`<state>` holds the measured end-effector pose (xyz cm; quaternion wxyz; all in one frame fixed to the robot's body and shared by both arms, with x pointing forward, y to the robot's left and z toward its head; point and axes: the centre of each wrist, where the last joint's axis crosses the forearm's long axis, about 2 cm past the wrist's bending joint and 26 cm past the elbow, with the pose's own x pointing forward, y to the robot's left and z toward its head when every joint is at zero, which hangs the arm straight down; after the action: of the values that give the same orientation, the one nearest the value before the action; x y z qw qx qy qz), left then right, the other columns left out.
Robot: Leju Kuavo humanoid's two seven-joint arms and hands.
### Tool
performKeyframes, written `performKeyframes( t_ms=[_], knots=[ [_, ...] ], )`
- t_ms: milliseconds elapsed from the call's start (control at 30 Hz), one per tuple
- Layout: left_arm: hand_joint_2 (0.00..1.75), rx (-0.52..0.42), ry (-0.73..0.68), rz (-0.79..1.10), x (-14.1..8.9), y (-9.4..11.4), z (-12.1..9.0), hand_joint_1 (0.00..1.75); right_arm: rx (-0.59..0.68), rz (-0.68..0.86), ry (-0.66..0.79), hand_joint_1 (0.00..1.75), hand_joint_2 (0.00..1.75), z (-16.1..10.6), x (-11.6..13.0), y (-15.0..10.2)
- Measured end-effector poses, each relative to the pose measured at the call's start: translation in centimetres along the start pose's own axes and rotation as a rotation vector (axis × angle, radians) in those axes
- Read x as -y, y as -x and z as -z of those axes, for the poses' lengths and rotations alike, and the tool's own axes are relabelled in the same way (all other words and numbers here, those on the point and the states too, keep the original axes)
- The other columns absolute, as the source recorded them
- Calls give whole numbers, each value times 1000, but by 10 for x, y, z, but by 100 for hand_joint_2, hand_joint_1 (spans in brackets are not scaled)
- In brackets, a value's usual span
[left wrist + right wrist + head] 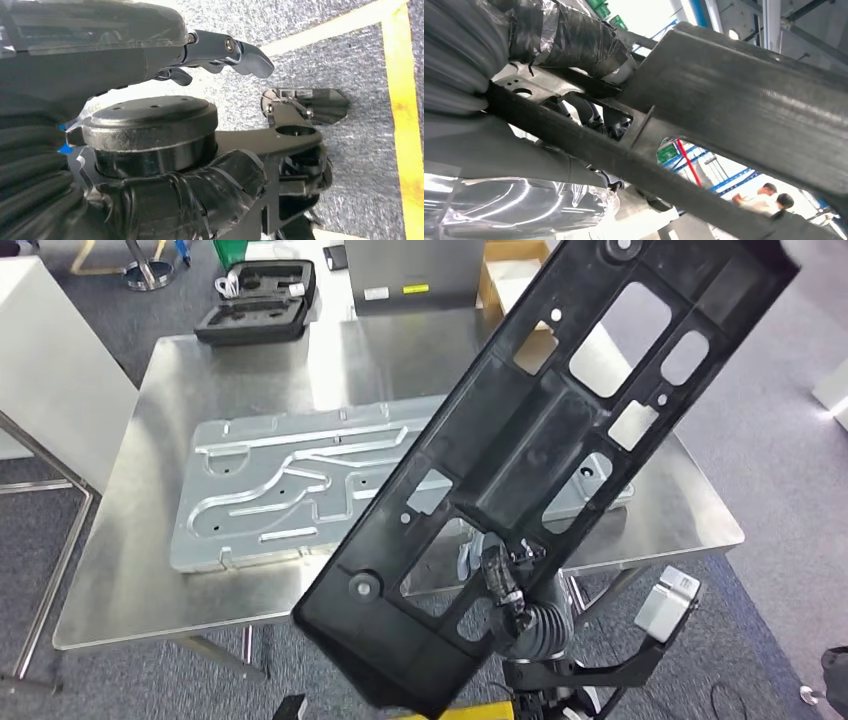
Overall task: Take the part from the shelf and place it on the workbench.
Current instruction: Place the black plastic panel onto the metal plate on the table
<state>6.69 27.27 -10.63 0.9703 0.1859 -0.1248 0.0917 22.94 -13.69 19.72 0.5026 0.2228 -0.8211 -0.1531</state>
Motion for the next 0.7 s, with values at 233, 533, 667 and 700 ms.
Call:
performKeyframes(
  t_ms=[233, 533, 667, 700],
  knots=[
    [175, -2, -1, -1, 0, 0, 0, 0, -13, -2, 0, 166, 175, -1, 1, 1],
    [175, -1, -2, -1, -1, 0, 0, 0, -15, -1, 1, 166, 175, -2, 1, 1],
    [175, -7, -3, -1, -1, 1, 0, 0, -17, 0, 2, 166, 175, -2, 1, 1],
    [175, -7, -4, -1, -1, 0, 1, 0, -17, 0, 1, 166, 175, -2, 1, 1]
  ],
)
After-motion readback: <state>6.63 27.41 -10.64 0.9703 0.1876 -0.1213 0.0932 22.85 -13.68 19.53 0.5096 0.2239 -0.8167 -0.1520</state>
